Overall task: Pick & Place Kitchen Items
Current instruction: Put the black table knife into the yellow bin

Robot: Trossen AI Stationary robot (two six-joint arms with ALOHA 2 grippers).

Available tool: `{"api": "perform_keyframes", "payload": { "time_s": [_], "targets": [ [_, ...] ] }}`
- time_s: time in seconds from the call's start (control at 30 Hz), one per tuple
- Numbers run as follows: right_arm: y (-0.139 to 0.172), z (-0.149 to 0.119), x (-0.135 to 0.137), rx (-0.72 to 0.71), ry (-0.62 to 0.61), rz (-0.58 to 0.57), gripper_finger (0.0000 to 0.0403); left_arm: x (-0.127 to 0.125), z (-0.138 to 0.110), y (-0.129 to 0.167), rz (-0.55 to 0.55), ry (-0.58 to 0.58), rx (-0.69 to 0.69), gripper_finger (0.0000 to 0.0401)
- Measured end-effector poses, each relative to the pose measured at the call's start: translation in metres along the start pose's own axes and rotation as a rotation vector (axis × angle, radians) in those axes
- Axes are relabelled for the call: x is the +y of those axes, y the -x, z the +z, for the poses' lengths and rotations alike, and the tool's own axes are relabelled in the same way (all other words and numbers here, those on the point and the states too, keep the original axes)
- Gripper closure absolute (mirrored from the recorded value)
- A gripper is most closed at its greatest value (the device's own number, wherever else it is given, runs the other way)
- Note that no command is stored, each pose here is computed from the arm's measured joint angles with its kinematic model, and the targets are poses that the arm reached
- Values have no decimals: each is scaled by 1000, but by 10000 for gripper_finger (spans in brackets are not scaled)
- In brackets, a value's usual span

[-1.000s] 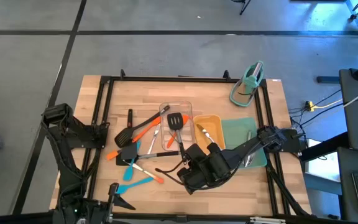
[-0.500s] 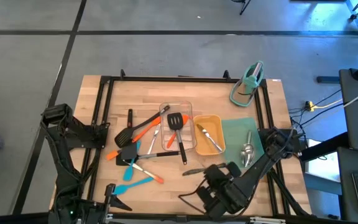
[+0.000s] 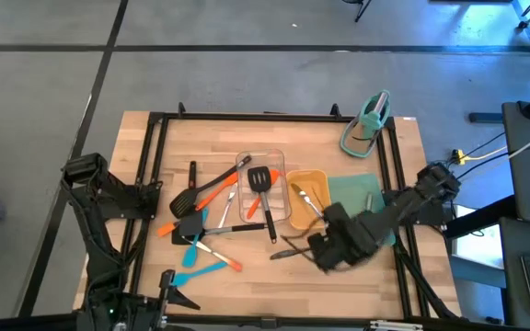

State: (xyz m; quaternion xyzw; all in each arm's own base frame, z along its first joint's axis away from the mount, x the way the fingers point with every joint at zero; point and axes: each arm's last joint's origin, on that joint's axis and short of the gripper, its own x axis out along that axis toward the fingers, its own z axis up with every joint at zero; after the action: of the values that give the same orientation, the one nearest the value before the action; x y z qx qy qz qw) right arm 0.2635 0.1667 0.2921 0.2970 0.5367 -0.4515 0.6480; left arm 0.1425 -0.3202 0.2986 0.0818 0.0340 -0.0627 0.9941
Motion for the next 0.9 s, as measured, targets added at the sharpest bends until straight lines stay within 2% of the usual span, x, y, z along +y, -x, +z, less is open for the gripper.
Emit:
{"api": "perform_keyframes", "payload": {
  "time_s": [0.1, 0.3, 0.43, 0.5, 0.77, 0.9],
  "targets": [
    [-6, 26, 2, 82, 23, -27, 387, 0, 0, 0, -1, -7, 0, 175],
    [-17, 67, 3, 110, 34, -28, 387, 0, 0, 0, -1, -8, 0, 175],
    [-26, 85, 13, 119, 57, 49, 387, -1, 0, 2, -6, -8, 0, 175],
    [-32, 89, 19, 130, 84, 68, 387, -2, -1, 3, -9, -7, 1, 175],
    [-54, 92, 22, 187, 90, -88, 387, -4, -1, 6, -15, -4, 2, 175],
    [-61, 91, 28, 192, 88, -97, 387, -4, -1, 7, -5, -10, 3, 175]
  ]
}}
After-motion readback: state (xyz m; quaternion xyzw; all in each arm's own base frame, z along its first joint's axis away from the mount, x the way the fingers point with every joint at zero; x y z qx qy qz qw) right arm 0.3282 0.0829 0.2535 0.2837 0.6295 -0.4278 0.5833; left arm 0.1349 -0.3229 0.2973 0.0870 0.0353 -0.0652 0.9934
